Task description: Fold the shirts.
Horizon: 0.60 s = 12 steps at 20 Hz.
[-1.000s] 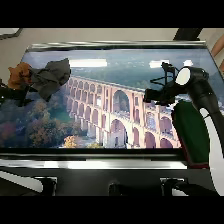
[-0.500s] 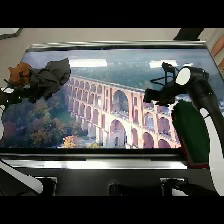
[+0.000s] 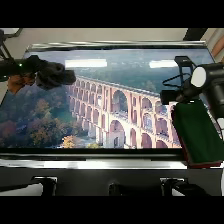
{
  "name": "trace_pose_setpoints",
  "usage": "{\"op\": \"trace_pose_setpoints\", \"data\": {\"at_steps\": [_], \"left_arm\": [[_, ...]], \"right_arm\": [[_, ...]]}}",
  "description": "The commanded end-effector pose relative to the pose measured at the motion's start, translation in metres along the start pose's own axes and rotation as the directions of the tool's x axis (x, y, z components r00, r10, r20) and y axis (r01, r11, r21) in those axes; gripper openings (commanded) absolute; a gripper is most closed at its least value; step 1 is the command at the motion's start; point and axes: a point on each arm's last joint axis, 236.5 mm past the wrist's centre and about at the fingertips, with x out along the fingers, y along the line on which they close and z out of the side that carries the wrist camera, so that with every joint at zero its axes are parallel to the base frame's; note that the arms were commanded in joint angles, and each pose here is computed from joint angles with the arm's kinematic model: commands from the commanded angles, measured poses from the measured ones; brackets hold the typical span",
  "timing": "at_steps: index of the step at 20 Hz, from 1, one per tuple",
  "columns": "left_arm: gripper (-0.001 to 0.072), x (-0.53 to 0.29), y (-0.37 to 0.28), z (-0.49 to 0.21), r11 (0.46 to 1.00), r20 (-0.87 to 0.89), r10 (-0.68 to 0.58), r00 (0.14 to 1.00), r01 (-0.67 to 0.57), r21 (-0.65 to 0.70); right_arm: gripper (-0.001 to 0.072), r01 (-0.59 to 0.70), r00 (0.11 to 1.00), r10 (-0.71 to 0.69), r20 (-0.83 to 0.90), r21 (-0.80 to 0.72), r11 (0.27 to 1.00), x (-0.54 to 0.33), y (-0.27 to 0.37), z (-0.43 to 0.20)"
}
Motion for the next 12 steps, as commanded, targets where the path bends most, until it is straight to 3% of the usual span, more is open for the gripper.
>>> {"op": "trace_pose_setpoints", "data": {"at_steps": [1,6,10,11,12], "left_arm": [[0.0026,-0.054,-0.105,-0.043,0.976,-0.081,-0.045,0.996,0.061,0.211],[0.0027,-0.027,-0.225,-0.214,0.938,-0.397,-0.224,0.890,0.307,0.159],[0.0047,0.009,-0.281,-0.335,0.903,-0.558,-0.250,0.792,0.399,0.161],[0.0316,0.013,-0.287,-0.349,0.898,-0.591,-0.243,0.769,0.409,0.163],[0.0720,0.014,-0.291,-0.353,0.894,-0.621,-0.236,0.748,0.417,0.163]], "right_arm": [[0.0664,0.066,0.994,-0.065,0.088,-0.007,0.998,-0.037,-0.020,0.000],[0.0664,0.059,0.978,-0.059,0.201,0.009,0.998,-0.083,-0.024,-0.003],[0.0664,0.055,0.966,-0.057,0.252,0.015,0.998,-0.103,-0.026,-0.007],[0.0664,0.055,0.965,-0.057,0.257,0.016,0.998,-0.105,-0.026,-0.007],[0.0664,0.054,0.964,-0.056,0.258,0.017,0.998,-0.106,-0.026,-0.007]]}}
